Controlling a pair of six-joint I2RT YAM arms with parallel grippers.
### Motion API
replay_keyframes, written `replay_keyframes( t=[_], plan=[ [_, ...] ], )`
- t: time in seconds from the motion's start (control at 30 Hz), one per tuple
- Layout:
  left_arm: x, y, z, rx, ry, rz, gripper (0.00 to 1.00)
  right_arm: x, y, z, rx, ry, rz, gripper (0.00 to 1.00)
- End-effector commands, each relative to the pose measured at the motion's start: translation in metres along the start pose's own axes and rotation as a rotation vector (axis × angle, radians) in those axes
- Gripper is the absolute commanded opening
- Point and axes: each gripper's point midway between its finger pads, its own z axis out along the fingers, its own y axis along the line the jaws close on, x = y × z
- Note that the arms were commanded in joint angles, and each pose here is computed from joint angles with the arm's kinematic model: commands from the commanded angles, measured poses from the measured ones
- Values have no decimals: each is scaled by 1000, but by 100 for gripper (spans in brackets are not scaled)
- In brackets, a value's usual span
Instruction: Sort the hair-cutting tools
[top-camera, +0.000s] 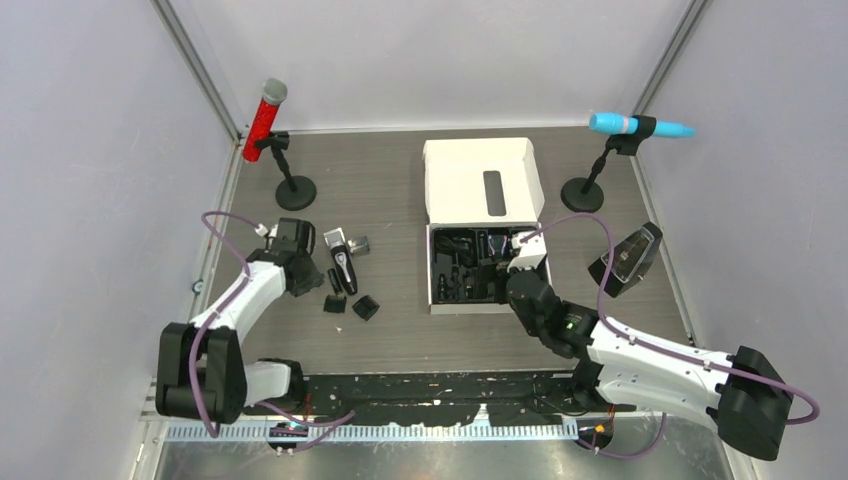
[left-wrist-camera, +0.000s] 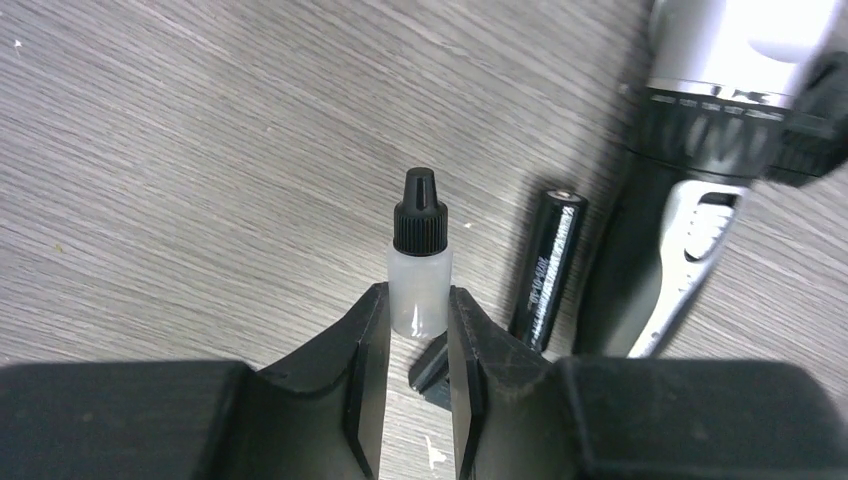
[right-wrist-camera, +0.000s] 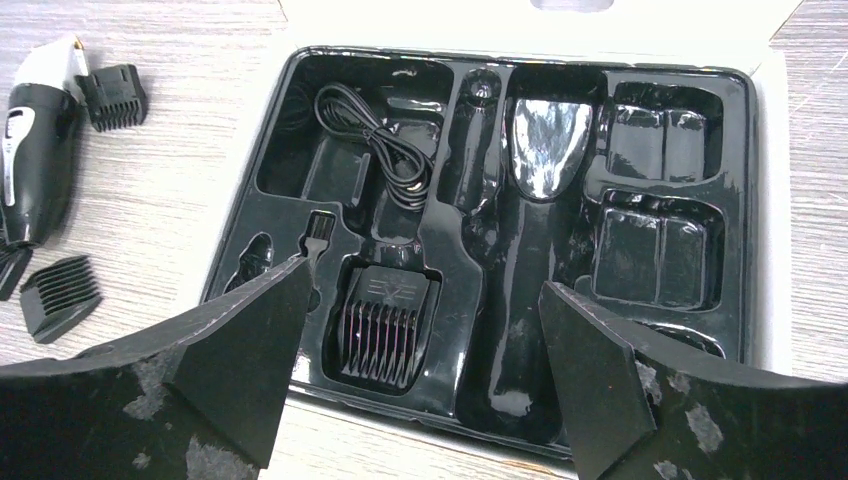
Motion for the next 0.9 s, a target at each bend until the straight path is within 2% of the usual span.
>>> replay_keyframes(
  t=[0.0, 0.2, 0.53, 0.73, 0.87],
  plan=[
    [-13, -15, -20, 124, -78, 3, 17, -29, 12, -2, -17, -39, 26, 96],
    [-12, -51, -55, 394, -127, 10, 15, -42, 25, -5, -38, 3, 20, 95],
    [4, -119, -129, 799, -321, 190, 17, -55, 67, -9, -176, 117, 48, 98],
    [28, -156, -159, 987, -334, 309, 17, -57, 82, -8, -224, 153, 56, 100],
    [47, -181, -177, 1083, -319, 378, 17, -59, 85, -6, -234, 158, 61, 96]
  ],
)
